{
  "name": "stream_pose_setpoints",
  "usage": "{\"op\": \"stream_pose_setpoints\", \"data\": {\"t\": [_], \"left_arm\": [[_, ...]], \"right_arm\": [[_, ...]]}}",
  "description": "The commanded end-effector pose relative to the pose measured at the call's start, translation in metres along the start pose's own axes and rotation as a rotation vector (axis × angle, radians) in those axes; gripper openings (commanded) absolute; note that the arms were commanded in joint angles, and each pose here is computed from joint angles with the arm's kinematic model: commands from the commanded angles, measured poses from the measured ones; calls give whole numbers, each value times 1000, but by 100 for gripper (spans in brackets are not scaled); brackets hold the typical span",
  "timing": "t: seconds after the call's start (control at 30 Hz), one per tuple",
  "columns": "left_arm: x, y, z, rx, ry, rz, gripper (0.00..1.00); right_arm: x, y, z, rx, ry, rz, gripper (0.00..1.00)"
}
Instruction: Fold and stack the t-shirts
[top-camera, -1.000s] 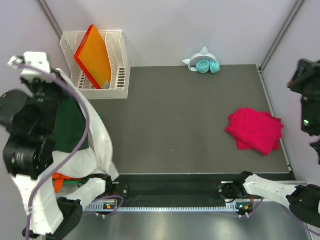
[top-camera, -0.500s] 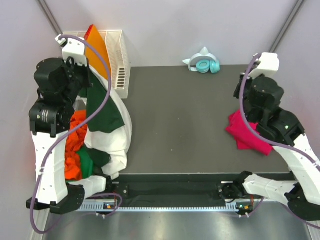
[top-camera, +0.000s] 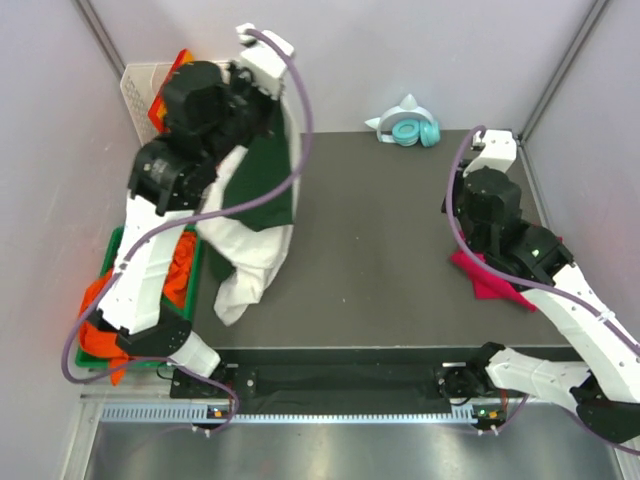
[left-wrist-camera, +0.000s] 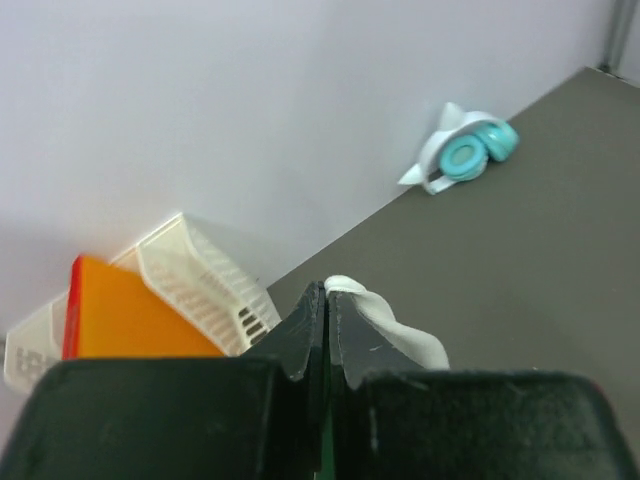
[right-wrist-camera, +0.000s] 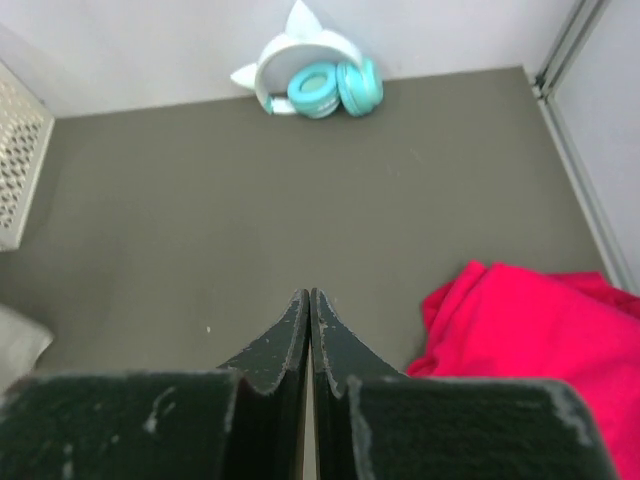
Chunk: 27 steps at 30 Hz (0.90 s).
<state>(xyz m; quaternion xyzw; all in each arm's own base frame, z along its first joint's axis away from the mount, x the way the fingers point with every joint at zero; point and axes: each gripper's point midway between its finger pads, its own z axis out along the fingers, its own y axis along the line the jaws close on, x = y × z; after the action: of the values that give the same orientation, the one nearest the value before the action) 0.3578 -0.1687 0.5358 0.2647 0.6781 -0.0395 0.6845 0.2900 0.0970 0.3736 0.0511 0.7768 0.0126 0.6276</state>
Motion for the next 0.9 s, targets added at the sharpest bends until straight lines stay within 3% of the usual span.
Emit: {"op": "stream_pose_setpoints", "data": {"t": [0.0,0.13,0.23,0.3,0.4,0.43,0.5,0.53,0.6,0.63,0.87], "left_arm": [[-55,-28,11,-29,-162,99,0],[-90,-70,24,-18,-253,148,0],[-110,-74,29,-69,-308,173,0],[-103,-73,30,-86,-282,178,0],[-66,-58,35,-118,-194,167,0],[-32,-55,49,-116,-125,183,0],[-17,-33,35,-160,-105,169,0],[16,-20,43,-185,-29,180,0],[35,0,36,-214,2,152,0],[64,17,39,-247,68,155,0],[136,38,35,-291,203,185,0]], "right_arm": [[11,6,-1,-33,7,81,0],[24,3,0,-16,30,80,0],[26,-2,-3,-5,32,88,0],[27,-5,-4,5,29,96,0],[31,-6,-5,5,39,96,0],[33,-7,-5,8,43,95,0],[37,-6,-4,8,49,96,0],[39,-5,-2,7,52,95,0],[49,-1,2,-3,74,89,0],[52,2,3,-16,79,91,0],[105,23,24,-48,184,63,0]]}}
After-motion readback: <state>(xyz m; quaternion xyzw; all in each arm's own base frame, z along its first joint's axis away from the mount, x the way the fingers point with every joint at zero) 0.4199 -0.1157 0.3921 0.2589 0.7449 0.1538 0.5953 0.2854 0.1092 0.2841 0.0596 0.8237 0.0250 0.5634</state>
